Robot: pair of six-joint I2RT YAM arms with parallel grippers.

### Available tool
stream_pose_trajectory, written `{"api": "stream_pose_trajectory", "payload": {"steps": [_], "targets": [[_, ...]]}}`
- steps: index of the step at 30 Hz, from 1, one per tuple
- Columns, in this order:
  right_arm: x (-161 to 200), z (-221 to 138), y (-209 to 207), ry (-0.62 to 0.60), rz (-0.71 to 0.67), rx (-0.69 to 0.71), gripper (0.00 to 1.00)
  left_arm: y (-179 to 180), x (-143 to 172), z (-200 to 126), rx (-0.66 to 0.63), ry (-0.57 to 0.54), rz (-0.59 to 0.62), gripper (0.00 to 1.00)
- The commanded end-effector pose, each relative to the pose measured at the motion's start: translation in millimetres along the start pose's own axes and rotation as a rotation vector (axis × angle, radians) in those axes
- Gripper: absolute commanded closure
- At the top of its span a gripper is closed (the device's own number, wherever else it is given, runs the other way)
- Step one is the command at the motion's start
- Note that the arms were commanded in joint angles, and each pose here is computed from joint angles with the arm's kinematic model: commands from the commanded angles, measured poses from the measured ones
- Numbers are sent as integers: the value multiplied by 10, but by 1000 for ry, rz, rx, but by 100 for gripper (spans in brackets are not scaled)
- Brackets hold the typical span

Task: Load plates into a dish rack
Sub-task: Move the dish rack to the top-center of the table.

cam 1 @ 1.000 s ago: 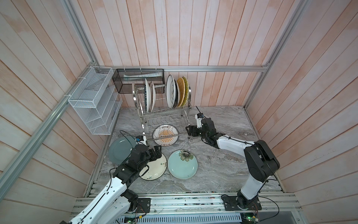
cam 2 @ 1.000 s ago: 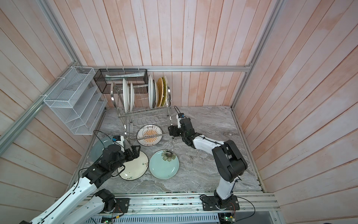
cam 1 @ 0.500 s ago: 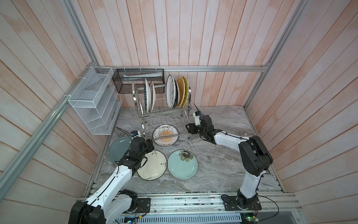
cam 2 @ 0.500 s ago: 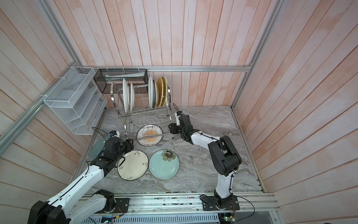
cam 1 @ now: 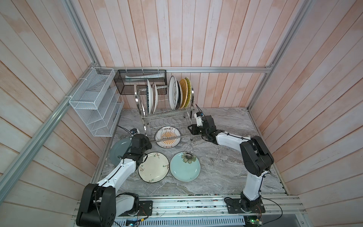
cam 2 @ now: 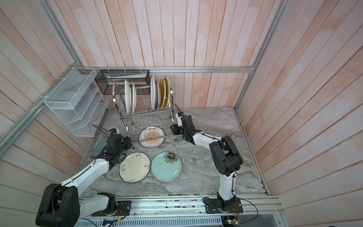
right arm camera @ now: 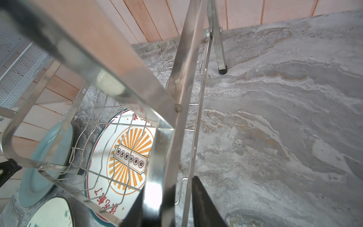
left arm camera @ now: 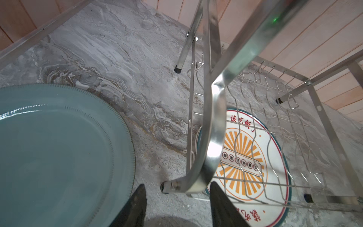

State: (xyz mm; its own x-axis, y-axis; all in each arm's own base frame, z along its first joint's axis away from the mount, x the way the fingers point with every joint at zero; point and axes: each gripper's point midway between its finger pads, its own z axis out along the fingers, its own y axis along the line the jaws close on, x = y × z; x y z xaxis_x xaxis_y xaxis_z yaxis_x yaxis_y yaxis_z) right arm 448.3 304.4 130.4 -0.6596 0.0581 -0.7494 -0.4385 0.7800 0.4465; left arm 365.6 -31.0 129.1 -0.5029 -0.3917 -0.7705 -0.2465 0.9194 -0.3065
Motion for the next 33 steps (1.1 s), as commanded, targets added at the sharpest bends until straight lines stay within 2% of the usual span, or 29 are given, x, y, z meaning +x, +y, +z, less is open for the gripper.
{"api": "stream_pose_trajectory", "payload": {"steps": [1, 12, 14, 19, 25, 33], "targets": [[-48, 56, -57, -2, 20, -8, 72, -96, -253, 58, 21, -68, 31, 48], [-26, 11, -111, 11, 38, -42, 93, -197, -310, 256, 56, -71, 65, 75], [-30, -17, -120, 6, 37, -41, 100, -242, -305, 273, 80, -71, 72, 84], [-42, -103, -145, -11, 40, -30, 100, -367, -222, 338, 157, -49, 85, 94], [-39, -267, -256, -39, 65, -13, 100, -545, -145, 388, 246, -28, 90, 99], [27, -527, -482, -64, 115, 7, 100, -897, -4, 376, 331, -7, 144, 100]]}}
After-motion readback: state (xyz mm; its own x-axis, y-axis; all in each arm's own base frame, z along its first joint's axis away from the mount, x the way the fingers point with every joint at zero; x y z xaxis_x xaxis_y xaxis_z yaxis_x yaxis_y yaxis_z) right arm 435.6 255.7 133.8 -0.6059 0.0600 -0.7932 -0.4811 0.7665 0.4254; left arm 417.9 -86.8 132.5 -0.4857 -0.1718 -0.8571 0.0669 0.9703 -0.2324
